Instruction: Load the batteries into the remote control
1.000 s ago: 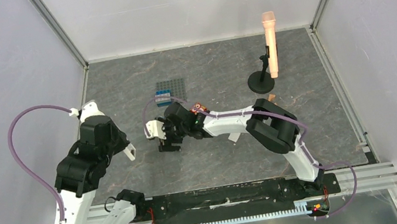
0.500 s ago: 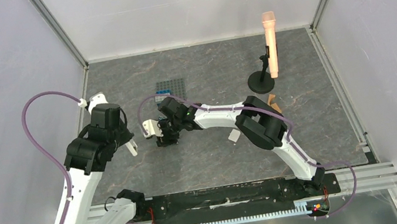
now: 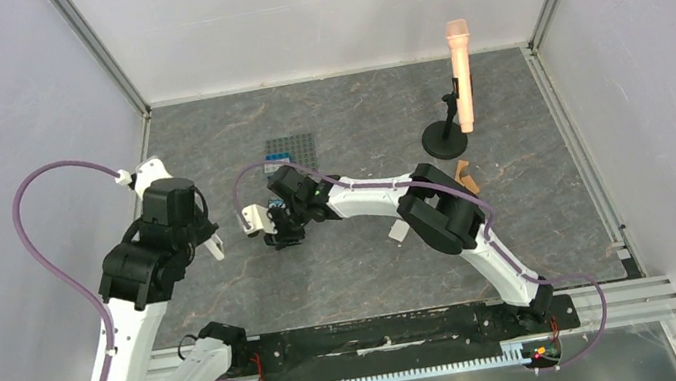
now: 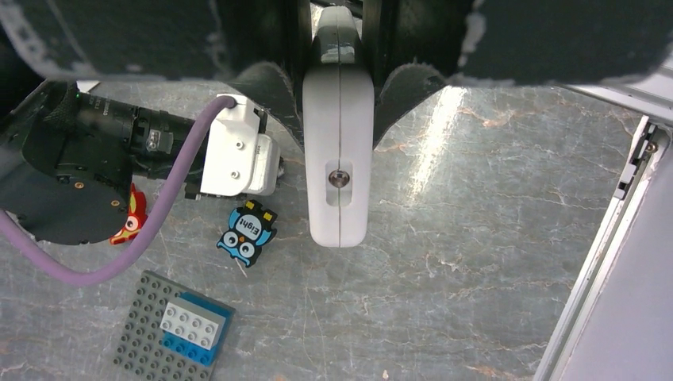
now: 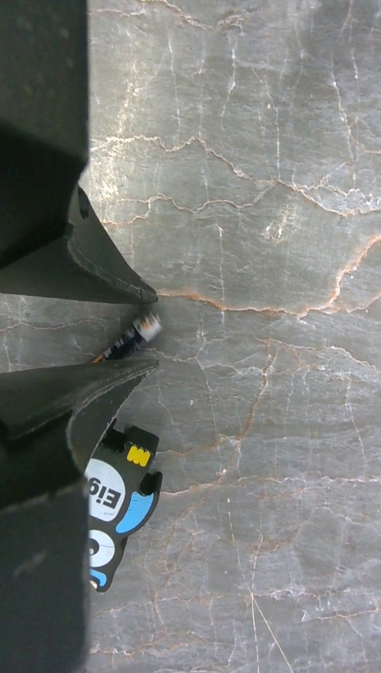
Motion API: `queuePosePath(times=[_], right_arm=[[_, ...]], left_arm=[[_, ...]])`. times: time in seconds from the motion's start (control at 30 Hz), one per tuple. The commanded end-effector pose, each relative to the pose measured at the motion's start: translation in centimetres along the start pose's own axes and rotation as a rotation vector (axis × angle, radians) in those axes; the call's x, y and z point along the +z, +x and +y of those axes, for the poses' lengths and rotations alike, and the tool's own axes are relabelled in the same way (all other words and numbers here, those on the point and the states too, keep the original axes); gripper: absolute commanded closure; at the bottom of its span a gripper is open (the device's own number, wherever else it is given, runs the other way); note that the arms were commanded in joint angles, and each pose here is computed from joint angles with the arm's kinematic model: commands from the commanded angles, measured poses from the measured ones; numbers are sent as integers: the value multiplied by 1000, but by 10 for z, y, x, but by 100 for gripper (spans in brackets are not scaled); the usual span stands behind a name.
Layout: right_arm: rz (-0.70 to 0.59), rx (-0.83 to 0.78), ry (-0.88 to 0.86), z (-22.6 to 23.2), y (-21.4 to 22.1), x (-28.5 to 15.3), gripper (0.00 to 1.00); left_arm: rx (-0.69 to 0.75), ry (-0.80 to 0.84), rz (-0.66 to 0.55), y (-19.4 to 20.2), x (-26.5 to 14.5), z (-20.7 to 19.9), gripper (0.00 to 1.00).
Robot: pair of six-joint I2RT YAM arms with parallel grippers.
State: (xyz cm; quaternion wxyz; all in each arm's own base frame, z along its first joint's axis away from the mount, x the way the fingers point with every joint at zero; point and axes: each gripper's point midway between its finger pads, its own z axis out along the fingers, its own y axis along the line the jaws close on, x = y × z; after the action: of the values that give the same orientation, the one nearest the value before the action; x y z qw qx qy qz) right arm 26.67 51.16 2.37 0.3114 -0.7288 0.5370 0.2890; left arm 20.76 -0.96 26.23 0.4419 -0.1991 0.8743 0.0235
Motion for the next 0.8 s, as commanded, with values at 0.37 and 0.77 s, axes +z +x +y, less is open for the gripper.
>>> queuePosePath(times=[0.37, 0.77], right_arm=[[245, 8, 84, -9, 57, -7, 53], [286, 52, -53, 11, 80, -13, 67]], left_arm=[[-77, 17, -113, -32, -14, -2, 98], [-66, 26, -110, -32, -10, -6, 98]])
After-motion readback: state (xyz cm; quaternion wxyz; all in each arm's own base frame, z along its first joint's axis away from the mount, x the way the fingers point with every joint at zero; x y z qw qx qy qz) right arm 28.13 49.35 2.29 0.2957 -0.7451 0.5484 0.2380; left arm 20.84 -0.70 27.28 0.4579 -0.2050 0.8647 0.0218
